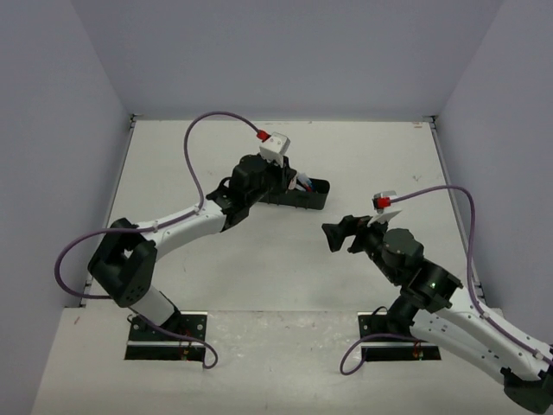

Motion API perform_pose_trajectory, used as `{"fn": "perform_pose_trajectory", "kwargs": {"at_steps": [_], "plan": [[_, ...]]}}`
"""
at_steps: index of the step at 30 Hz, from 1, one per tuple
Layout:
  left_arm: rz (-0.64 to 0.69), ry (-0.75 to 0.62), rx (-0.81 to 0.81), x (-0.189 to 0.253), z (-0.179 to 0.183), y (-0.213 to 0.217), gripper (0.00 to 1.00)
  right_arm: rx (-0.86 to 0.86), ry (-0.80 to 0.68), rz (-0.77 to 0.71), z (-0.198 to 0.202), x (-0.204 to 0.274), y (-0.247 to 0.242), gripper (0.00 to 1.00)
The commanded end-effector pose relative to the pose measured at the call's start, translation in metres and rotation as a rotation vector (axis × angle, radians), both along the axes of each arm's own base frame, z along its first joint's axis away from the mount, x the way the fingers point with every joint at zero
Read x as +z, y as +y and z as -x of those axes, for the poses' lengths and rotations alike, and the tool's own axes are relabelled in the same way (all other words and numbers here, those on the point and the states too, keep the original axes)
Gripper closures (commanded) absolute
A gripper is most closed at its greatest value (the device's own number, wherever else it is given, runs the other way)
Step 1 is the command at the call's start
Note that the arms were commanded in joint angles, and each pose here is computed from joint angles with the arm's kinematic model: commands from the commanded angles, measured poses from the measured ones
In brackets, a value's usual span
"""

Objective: Sort the stationery into containers
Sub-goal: Place the stapler in the storage box.

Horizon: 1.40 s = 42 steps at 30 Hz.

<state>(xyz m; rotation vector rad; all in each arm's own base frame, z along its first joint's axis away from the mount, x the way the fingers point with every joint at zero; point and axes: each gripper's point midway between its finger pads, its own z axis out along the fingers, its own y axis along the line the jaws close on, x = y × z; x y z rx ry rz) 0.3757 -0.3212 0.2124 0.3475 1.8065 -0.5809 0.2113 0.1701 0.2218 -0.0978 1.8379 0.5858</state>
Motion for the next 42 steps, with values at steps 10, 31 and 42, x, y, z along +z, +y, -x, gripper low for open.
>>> {"fn": "perform_pose_trajectory", "kwargs": {"at_steps": [10, 31, 42], "plan": [[-0.064, -0.333, -0.584, 0.025, -0.008, -0.01, 1.0, 0.008, -0.026, -0.045, 0.017, 0.014, -0.017, 0.01], [0.003, -0.261, -0.75, -0.01, -0.015, -0.011, 1.0, 0.088, 0.005, -0.045, 0.026, 0.013, -0.005, 0.01], [-0.017, -0.289, -0.809, 0.002, -0.027, -0.005, 1.0, 0.097, 0.015, -0.03, 0.024, 0.011, -0.001, 0.01]]}}
